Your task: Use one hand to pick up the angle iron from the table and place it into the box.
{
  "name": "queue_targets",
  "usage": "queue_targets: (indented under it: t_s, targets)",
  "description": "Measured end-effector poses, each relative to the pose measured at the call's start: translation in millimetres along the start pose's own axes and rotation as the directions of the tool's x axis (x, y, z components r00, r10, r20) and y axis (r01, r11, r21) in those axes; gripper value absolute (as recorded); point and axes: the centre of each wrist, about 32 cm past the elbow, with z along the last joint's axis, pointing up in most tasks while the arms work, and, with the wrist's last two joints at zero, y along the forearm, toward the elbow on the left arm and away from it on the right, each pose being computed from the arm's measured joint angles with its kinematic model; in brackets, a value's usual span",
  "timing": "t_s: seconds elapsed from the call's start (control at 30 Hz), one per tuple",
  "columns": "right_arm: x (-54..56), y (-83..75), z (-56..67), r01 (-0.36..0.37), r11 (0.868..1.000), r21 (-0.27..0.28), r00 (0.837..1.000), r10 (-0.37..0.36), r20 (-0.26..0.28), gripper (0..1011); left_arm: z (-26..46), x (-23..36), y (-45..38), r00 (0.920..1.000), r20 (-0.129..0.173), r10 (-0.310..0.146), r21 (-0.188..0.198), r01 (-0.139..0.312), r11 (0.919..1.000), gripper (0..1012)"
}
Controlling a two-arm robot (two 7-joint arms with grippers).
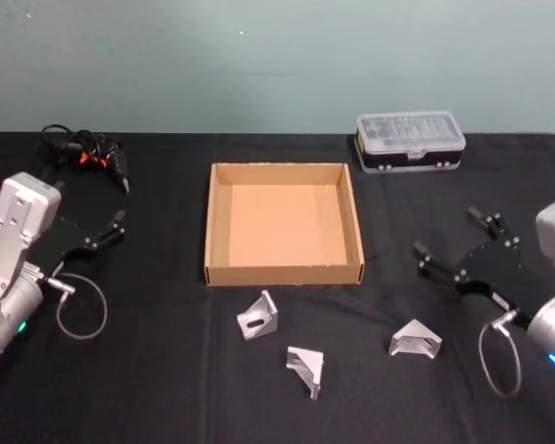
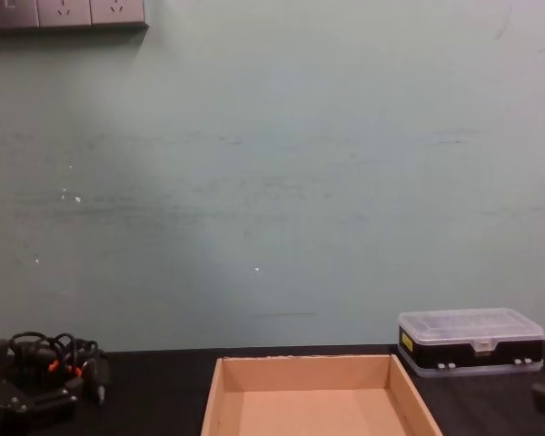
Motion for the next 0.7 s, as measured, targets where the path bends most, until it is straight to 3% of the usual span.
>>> queue_targets:
  t_s: [0.17, 0.33, 0.7]
  targets:
    - [2.2, -11.4, 12.5, -0.126, 0.991, -0.035, 0.992, 0.125, -0.02, 1000, 0.0, 0.0, 0.0, 1.0, 0.0, 0.0, 0.0, 0.0, 1.0, 1011]
    - [4.4, -17.9, 22.2, -0.231, 0.968, -0.102, 0.973, 0.23, -0.024, 1000, 0.0, 0.0, 0.0, 1.0, 0.0, 0.0, 0.0, 0.0, 1.0, 1011]
    - [7.7, -19.6, 29.0, -0.302, 0.917, -0.259, 0.95, 0.311, -0.009, 1000, 0.0, 0.0, 0.0, 1.0, 0.0, 0.0, 0.0, 0.0, 1.0, 1011]
